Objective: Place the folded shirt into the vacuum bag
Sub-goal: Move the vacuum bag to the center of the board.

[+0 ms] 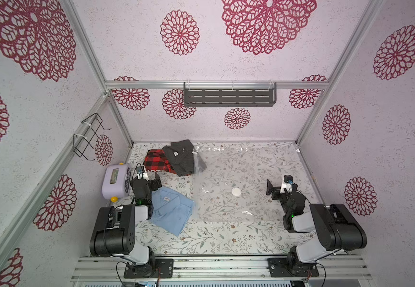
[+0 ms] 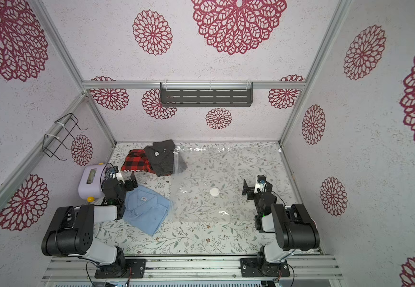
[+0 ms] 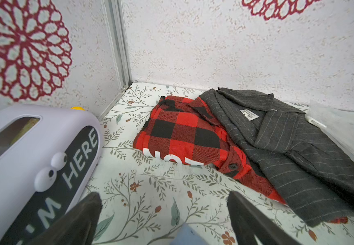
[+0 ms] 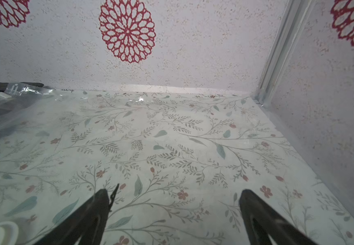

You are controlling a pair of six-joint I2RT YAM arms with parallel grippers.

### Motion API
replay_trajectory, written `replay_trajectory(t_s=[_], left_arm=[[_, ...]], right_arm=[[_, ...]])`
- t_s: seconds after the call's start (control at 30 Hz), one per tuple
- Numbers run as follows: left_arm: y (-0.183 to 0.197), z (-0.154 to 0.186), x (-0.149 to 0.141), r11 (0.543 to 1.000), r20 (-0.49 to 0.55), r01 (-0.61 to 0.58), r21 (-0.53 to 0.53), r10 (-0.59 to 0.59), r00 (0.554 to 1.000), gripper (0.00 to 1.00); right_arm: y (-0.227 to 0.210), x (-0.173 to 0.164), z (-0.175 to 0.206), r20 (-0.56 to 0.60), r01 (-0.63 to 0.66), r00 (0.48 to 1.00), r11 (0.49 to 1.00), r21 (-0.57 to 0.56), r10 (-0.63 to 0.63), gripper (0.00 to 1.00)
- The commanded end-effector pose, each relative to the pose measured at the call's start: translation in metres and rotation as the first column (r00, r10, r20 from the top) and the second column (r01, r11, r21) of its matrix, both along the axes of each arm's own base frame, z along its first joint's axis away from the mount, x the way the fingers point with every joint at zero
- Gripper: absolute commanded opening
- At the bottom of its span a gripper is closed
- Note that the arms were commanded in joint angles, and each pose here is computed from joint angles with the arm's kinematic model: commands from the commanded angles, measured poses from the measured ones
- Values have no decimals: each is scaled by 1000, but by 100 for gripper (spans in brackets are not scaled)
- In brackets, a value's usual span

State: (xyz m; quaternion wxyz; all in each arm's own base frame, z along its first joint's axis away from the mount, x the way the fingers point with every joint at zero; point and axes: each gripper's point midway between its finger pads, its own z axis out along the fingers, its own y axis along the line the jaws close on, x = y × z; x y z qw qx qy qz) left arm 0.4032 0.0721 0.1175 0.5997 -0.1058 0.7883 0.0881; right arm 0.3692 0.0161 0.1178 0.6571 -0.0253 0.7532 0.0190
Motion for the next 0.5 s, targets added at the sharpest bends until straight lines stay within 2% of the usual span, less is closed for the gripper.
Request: replay_trajectory(t_s=[0.0,0.47], left_arm=[[2,2,1,1000,12,0,-8,0,1000,97],[2,1,1,1000,10,-1,-9,1,1000,97]], right_arm=[[1,2,14,49,-2,999,1000,-17,3,100],[1,2,14,49,-4,999,1000,-17,4,99]])
